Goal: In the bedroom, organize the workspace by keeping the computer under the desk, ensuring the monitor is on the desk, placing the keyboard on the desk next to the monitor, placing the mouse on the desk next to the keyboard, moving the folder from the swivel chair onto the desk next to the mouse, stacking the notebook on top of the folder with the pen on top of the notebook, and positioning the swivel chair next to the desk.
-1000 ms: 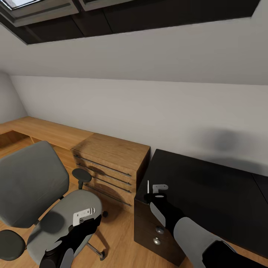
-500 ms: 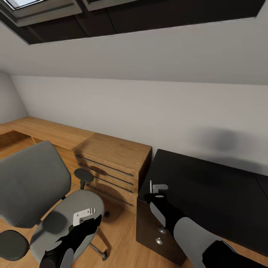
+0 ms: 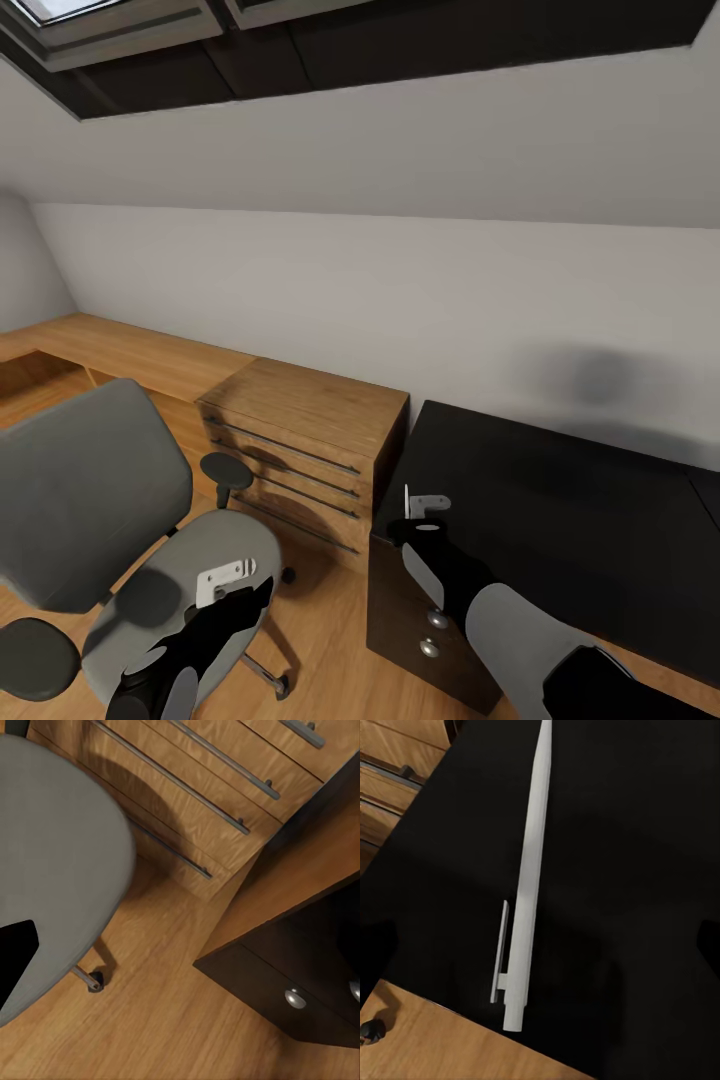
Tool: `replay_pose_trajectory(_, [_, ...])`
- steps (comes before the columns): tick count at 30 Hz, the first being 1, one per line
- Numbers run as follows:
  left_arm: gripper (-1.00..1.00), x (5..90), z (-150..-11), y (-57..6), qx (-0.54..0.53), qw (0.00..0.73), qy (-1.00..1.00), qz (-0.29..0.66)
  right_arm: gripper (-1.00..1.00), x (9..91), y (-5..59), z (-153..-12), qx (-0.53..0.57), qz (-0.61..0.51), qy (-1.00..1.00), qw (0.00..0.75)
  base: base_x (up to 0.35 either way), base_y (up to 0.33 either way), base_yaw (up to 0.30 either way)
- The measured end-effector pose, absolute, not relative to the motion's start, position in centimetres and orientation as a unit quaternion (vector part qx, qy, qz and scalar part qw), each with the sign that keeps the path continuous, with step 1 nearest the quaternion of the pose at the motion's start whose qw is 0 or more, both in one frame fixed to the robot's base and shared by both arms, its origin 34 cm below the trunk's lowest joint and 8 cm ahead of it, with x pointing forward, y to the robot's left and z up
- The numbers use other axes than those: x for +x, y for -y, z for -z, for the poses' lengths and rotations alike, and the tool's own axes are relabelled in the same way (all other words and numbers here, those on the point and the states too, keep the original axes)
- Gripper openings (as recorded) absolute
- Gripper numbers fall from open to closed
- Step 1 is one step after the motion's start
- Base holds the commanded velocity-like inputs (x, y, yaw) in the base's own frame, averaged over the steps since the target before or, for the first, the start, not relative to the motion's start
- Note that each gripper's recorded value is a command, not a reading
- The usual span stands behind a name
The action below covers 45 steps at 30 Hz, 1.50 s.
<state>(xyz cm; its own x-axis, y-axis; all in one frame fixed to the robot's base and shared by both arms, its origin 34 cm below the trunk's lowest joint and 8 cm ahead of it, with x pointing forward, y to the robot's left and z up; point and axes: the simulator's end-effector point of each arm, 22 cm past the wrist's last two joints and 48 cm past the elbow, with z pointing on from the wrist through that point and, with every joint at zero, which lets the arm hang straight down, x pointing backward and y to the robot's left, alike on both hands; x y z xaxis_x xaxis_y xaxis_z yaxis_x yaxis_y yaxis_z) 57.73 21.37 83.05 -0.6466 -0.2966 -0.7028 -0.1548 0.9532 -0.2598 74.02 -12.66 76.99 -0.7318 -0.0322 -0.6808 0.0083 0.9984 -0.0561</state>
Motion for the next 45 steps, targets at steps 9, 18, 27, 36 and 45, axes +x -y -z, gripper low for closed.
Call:
replay_pose_trajectory(9, [1.0, 57.7, -83.1, -21.4, -0.125, 0.401, -0.903, 0.088, 1.0, 74.0, 12.6, -77.1, -0.006, 0.027, -0.93, 0.367, 0.07, 0.008, 0.0])
replay_pose_trajectory(18, [1.0, 57.7, -83.0, -21.4, -0.125, 0.4, -0.904, 0.088, 1.0, 74.1, 12.6, -77.1, -0.006, 0.027, -0.93, 0.367, 0.072, 0.004, 0.0])
replay_pose_trajectory(27, [1.0, 57.7, -82.9, -21.4, -0.125, 0.399, -0.904, 0.088, 1.0, 74.0, 12.6, -77.0, -0.006, 0.028, -0.93, 0.366, 0.007, 0.0, 0.0])
replay_pose_trajectory(36, [1.0, 57.7, -83.0, -21.4, -0.125, 0.4, -0.904, 0.088, 1.0, 73.6, 12.7, -76.7, -0.004, 0.029, -0.935, 0.355, 0.0, 0.0, 0.0])
replay_pose_trajectory(45, [1.0, 57.7, -83.0, -21.4, -0.125, 0.401, -0.903, 0.088, 1.0, 72.9, 12.5, -76.1, 0.0, 0.024, -0.943, 0.333, 0.0, 0.0, 0.0])
